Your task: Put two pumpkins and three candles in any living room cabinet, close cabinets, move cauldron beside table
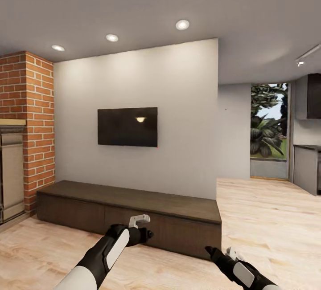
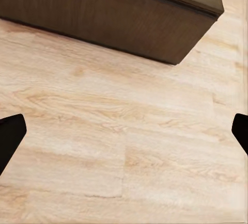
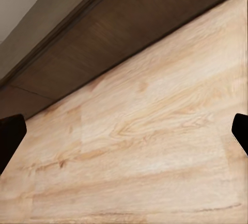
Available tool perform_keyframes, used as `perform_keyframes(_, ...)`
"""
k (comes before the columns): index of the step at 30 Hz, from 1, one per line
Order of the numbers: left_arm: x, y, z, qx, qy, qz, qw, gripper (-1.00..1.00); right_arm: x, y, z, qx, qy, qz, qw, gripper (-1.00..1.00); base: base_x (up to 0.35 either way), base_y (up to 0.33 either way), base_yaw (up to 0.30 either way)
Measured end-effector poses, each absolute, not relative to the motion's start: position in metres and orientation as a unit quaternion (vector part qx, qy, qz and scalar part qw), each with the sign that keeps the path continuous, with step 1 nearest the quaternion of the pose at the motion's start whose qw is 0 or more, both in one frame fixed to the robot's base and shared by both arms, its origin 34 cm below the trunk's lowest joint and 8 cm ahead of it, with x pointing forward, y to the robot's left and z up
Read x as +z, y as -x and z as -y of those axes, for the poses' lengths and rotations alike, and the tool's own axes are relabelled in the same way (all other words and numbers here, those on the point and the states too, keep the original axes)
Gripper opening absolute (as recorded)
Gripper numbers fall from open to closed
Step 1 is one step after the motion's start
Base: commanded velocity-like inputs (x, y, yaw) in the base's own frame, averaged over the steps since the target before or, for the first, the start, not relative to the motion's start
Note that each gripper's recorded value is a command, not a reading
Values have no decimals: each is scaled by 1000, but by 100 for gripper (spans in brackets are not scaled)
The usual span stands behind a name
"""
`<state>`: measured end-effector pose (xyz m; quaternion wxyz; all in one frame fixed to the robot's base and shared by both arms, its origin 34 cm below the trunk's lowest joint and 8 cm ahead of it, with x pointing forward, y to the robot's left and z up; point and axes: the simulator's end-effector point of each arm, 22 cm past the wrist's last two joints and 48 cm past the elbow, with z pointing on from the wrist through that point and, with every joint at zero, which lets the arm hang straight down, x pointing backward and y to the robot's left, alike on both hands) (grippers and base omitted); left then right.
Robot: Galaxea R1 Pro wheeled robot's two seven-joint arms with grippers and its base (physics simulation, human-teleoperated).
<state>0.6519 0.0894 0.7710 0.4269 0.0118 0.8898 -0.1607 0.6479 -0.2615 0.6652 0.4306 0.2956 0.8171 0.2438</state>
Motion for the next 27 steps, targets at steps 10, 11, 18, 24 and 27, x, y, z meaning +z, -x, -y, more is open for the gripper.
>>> perform_keyframes(10, 769, -652, -90, -161, -11, -891, 425, 100, 666, -648, 258, 256, -307, -812, 425, 100, 0, 126, -197)
perform_keyframes(11, 768, -652, -90, -161, -11, -891, 424, 100, 665, -648, 258, 258, -309, -811, 424, 100, 0, 126, -28)
perform_keyframes(18, 762, -652, -90, -161, -10, -893, 419, 100, 657, -646, 254, 263, -313, -816, 409, 100, 0, 68, -5)
perform_keyframes(24, 758, -653, -90, -160, -10, -895, 415, 100, 651, -644, 253, 263, -313, -820, 400, 100, 0, 6, 0)
perform_keyframes(27, 755, -653, -89, -160, -10, -896, 413, 100, 648, -643, 253, 262, -314, -821, 398, 100, 0, 0, 0)
